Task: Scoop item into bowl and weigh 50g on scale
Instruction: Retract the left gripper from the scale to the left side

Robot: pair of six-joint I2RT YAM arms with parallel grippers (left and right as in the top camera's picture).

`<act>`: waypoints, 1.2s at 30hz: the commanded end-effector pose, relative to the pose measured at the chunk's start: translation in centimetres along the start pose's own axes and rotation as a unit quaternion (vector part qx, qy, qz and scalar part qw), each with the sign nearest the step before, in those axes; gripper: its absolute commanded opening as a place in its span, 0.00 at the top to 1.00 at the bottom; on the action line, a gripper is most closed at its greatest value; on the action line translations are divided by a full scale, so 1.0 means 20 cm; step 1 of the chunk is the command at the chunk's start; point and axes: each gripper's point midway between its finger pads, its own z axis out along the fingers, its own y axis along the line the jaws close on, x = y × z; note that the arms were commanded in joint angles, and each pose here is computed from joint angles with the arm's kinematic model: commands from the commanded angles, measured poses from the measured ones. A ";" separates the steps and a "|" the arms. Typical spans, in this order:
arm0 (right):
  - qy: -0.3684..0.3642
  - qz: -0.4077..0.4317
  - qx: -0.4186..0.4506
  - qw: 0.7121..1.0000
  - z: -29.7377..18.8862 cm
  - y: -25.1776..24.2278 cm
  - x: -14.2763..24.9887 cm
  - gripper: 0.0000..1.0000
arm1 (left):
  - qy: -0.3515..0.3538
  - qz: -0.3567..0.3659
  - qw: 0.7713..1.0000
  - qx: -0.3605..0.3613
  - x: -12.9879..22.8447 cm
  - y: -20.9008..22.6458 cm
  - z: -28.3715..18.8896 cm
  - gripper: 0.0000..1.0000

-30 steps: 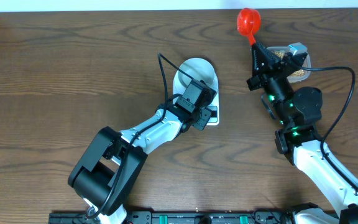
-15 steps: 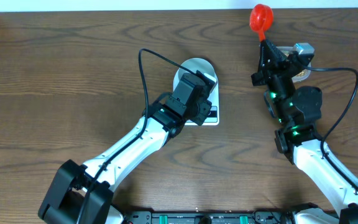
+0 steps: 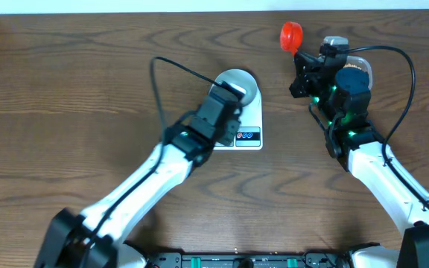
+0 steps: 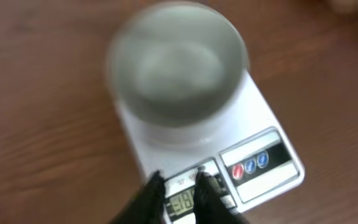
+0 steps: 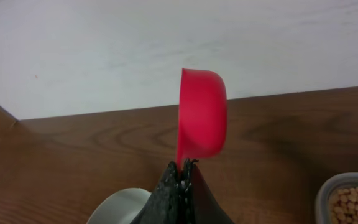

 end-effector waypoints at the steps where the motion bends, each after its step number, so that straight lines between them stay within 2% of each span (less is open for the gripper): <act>1: -0.005 -0.014 -0.009 1.000 0.00 0.02 -0.05 0.99 | -0.033 -0.030 0.998 -0.040 -0.07 0.16 -0.16 0.69; 3: 0.001 -0.013 -0.006 1.000 0.00 0.01 -0.03 0.99 | -0.036 -0.070 0.996 -0.048 -0.07 0.22 -0.23 0.66; 8: 0.005 -0.013 -0.005 1.000 0.00 0.01 -0.03 0.99 | -0.038 -0.122 0.989 -0.077 0.00 0.38 -0.48 0.46; 9: 0.005 -0.013 -0.005 1.000 0.00 0.01 -0.03 0.99 | -0.044 -0.130 0.987 -0.081 0.01 0.40 -0.51 0.30; 10: 0.005 -0.013 -0.005 1.000 0.00 0.01 -0.03 0.99 | -0.052 -0.135 0.986 -0.084 0.00 0.42 -0.56 0.02; 14: 0.005 -0.013 -0.006 1.000 0.00 0.01 -0.03 0.99 | -0.075 -0.140 0.984 -0.086 0.00 0.44 -0.67 0.02; 19: 0.005 -0.013 -0.006 1.000 0.00 0.01 -0.02 0.99 | -0.060 -0.153 0.984 -0.061 0.04 0.39 -0.68 0.02; 21: 0.005 -0.013 -0.006 1.000 0.00 0.01 -0.02 0.99 | -0.057 -0.100 0.993 -0.037 0.03 0.35 -0.67 0.02; 24: 0.012 -0.027 -0.014 0.999 0.00 0.03 -0.01 0.99 | -0.058 -0.014 0.997 0.038 0.00 0.25 -0.71 0.02; 33: 0.084 -0.047 -0.075 0.993 -0.04 0.11 0.15 0.99 | 0.009 0.076 0.995 0.063 -0.02 0.33 -0.76 0.02; 36: 0.099 -0.055 -0.100 0.989 -0.10 0.15 0.15 0.99 | 0.010 0.110 0.989 0.099 -0.05 0.28 -0.72 0.02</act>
